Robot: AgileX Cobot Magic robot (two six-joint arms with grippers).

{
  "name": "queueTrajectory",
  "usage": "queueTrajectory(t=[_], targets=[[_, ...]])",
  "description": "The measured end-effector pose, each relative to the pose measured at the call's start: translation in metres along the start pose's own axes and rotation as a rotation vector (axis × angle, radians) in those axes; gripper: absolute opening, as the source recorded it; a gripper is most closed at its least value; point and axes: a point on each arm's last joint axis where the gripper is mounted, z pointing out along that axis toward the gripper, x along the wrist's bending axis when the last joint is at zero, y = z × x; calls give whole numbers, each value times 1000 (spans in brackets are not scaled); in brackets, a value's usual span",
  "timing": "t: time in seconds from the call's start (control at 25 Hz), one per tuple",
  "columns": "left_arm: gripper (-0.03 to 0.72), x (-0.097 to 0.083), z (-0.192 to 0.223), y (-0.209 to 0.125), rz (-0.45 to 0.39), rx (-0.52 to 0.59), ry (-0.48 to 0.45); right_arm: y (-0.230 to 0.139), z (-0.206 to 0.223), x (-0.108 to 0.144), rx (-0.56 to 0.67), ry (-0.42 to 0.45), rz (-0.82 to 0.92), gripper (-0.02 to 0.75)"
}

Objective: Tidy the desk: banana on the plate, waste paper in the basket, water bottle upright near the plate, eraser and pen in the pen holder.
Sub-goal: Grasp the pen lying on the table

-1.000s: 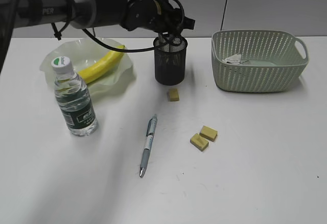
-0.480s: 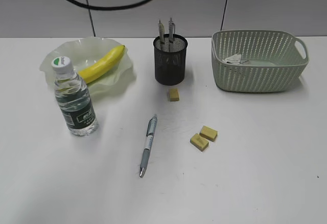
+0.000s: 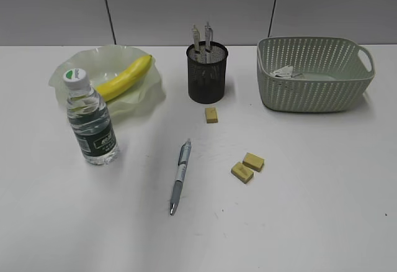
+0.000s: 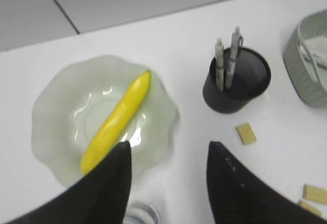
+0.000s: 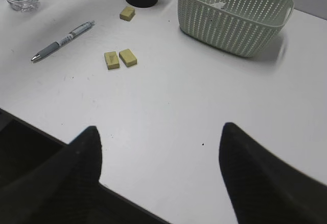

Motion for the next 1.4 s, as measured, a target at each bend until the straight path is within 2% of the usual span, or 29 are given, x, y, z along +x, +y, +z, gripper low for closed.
queueTrajectory(t=[0.2,0.44,0.76,0.88,1.04,1.4], targets=[[361,-3,-31,-16,22,52,-124,0,0,0,0,0,-1,565],[361,2,-53,-55,77,109,-151,0,0,0,0,0,-1,565],[361,33,-69,-143,123,240,-117,0,0,0,0,0,0,564],[361,47,-81,-178,124,228,-121,0,0,0,0,0,0,564],[359,65,-99,-223,112,116,-153,0,0,0,0,0,0,564],[344,105,-143,-319,53,-324,-267,19,15,-2,34,3,-11,564]])
